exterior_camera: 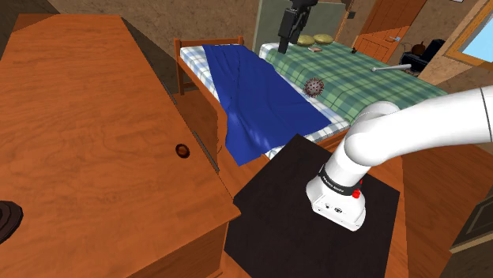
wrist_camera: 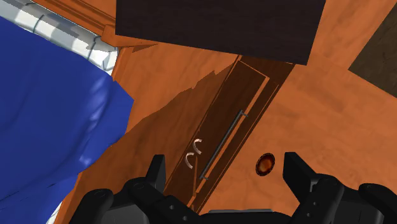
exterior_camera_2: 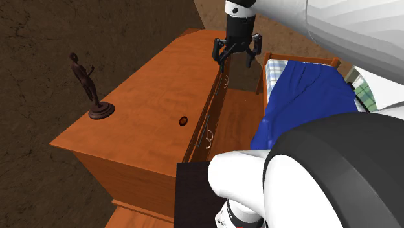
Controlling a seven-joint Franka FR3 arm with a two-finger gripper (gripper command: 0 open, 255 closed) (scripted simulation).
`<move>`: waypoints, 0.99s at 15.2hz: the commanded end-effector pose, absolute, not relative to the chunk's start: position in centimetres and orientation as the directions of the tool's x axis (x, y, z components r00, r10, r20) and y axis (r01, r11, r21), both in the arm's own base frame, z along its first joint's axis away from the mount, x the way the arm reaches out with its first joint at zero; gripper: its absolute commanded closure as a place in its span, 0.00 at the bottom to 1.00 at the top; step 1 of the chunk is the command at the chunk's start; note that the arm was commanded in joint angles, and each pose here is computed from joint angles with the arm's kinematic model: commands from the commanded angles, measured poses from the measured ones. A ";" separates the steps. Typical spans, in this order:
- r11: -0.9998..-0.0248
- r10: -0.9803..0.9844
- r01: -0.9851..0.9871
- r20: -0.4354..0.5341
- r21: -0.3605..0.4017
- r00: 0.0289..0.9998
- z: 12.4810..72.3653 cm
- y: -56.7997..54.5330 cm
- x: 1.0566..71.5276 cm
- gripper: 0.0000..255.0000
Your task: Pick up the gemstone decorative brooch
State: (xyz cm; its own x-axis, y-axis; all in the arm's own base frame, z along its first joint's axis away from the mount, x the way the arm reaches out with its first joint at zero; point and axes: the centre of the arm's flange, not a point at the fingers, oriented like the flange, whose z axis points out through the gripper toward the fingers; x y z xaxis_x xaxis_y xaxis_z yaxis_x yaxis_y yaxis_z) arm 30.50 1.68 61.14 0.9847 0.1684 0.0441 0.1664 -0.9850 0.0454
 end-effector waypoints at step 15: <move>-0.981 0.190 0.186 0.081 0.051 0.979 46.0 8.6 37.9 0.00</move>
State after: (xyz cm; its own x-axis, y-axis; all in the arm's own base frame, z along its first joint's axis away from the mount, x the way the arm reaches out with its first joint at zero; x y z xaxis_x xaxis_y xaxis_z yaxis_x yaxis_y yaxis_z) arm 37.34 8.22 47.28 0.9793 0.1880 0.0753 0.1845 -0.9815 0.0507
